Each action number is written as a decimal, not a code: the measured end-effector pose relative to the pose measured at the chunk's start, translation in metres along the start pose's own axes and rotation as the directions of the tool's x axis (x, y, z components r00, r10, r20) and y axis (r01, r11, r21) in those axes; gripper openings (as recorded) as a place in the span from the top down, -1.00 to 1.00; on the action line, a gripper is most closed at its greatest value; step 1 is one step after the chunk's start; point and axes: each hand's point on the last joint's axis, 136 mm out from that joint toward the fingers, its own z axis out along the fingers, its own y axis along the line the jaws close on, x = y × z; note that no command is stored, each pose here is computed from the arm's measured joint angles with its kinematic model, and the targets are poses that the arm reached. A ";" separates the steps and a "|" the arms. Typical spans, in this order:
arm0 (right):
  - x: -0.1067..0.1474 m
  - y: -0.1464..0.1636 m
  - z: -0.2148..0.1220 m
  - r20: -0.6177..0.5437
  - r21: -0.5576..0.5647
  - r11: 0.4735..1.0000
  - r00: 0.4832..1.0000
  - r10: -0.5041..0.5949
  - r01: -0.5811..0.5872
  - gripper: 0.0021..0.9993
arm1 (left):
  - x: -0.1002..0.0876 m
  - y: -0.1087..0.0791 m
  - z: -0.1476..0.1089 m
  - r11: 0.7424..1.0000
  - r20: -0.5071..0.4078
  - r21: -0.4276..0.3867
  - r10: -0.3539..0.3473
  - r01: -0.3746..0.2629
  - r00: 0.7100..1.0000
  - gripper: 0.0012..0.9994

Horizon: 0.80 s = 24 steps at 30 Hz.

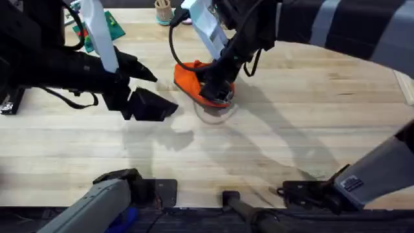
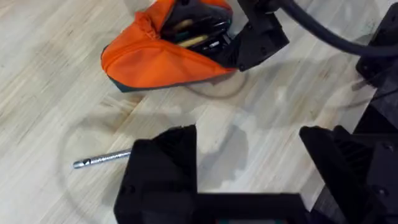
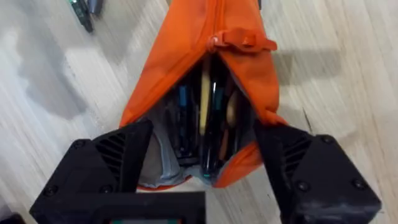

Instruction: Unzip the bag, pick up the pens from the table one at a time and place them inside, then zip the bag closed.

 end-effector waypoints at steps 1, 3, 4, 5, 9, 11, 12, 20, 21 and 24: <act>0.000 0.000 0.000 0.000 0.000 1.000 1.000 0.000 0.000 -0.99 | 0.000 0.000 0.000 1.000 0.000 0.000 0.000 0.000 1.000 -0.99; 0.000 0.000 0.000 0.000 0.000 1.000 1.000 0.001 -0.001 -0.99 | 0.000 0.000 0.000 1.000 0.000 0.000 0.000 0.000 1.000 -0.99; 0.000 0.000 0.000 -0.002 -0.001 1.000 1.000 0.001 -0.001 -0.99 | 0.000 0.000 0.000 1.000 0.000 0.000 0.000 0.000 1.000 -0.99; 0.001 0.001 0.000 -0.005 -0.002 1.000 1.000 0.002 -0.002 -0.99 | 0.000 0.000 0.000 1.000 0.000 0.000 0.000 0.000 1.000 -0.99; 0.004 0.006 -0.013 -0.046 -0.022 1.000 0.999 0.013 -0.014 -0.99 | 0.000 0.000 0.000 1.000 0.000 0.000 0.000 0.000 1.000 -0.99; 0.004 0.007 -0.019 -0.056 -0.027 0.999 0.998 0.015 -0.017 -0.99 | 0.000 0.000 0.000 1.000 0.000 0.000 0.000 0.000 1.000 -0.99; 0.003 0.008 -0.022 -0.061 -0.029 0.999 0.998 0.016 -0.018 -0.99 | 0.000 0.000 0.000 1.000 0.000 0.000 0.000 0.000 1.000 -0.99; -0.003 0.014 -0.059 -0.035 -0.016 1.000 0.999 0.013 -0.014 -0.99 | 0.000 0.000 0.000 1.000 0.000 0.000 0.000 0.000 1.000 -0.99; -0.004 0.015 -0.066 -0.026 -0.011 1.000 1.000 0.011 -0.012 -0.99 | 0.000 0.000 0.000 1.000 0.000 0.000 0.000 0.000 1.000 -0.99; -0.005 0.015 -0.083 0.003 0.007 1.000 1.000 0.013 -0.013 -0.99 | 0.000 0.000 0.000 1.000 0.000 0.000 0.000 0.000 1.000 -0.99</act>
